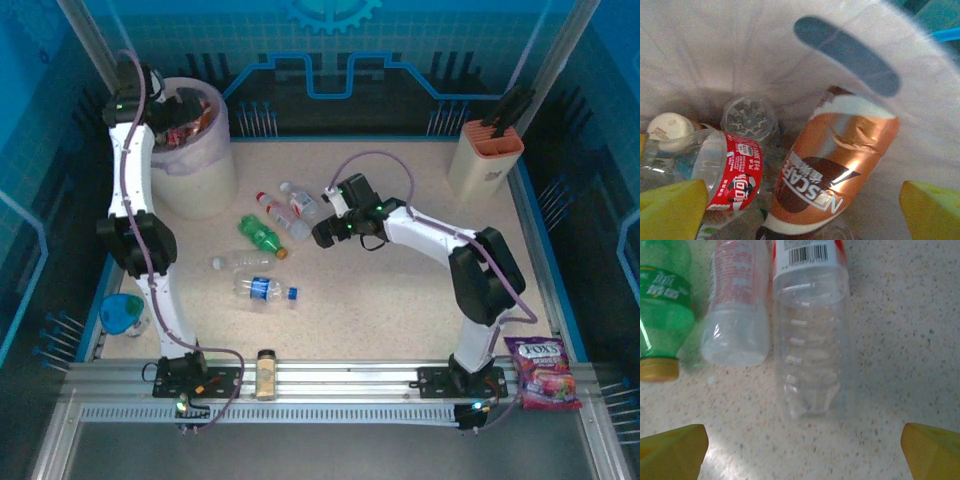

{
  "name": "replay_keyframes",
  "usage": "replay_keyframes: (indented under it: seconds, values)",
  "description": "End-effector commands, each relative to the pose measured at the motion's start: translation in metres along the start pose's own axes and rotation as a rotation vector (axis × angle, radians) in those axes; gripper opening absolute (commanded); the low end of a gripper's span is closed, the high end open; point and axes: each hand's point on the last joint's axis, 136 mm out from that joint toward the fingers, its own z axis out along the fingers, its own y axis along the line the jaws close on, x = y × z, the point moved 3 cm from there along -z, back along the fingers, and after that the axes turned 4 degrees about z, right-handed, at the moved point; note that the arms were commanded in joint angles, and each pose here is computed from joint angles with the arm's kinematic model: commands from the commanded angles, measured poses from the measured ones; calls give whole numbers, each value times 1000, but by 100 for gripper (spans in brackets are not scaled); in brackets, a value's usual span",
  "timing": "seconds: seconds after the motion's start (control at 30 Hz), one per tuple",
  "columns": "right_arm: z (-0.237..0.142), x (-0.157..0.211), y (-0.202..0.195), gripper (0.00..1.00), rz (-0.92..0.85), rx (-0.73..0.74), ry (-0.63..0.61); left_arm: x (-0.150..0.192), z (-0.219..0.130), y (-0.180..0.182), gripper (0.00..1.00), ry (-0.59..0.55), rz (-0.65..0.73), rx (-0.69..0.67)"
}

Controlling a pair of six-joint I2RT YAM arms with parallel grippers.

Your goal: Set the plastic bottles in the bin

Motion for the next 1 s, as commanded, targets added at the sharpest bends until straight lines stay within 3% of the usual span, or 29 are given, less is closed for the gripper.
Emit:
replay_keyframes:
  seconds: [0.0, 0.33, 0.6, 0.73, 0.87, 0.97]
  values:
    - [14, -15, 3, 100, -54, 18, -20, -18, -52, -16, 99, -77, 45, 38]
    - [64, -19, -4, 100, -59, 47, 46, -9, -125, -56, 99, -145, 193, 25]
    - [84, -8, -4, 95, -40, 8, 96, 45, -178, -135, 99, -129, 361, 164]
    - [90, -4, -5, 88, -34, -6, 114, 95, -199, -168, 99, -78, 372, 332]
    - [89, -2, -6, 78, -23, -19, 121, 146, -220, -190, 99, -16, 285, 591]
    - [79, -4, -5, 72, -18, -24, 118, 177, -219, -192, 99, 32, 207, 671]
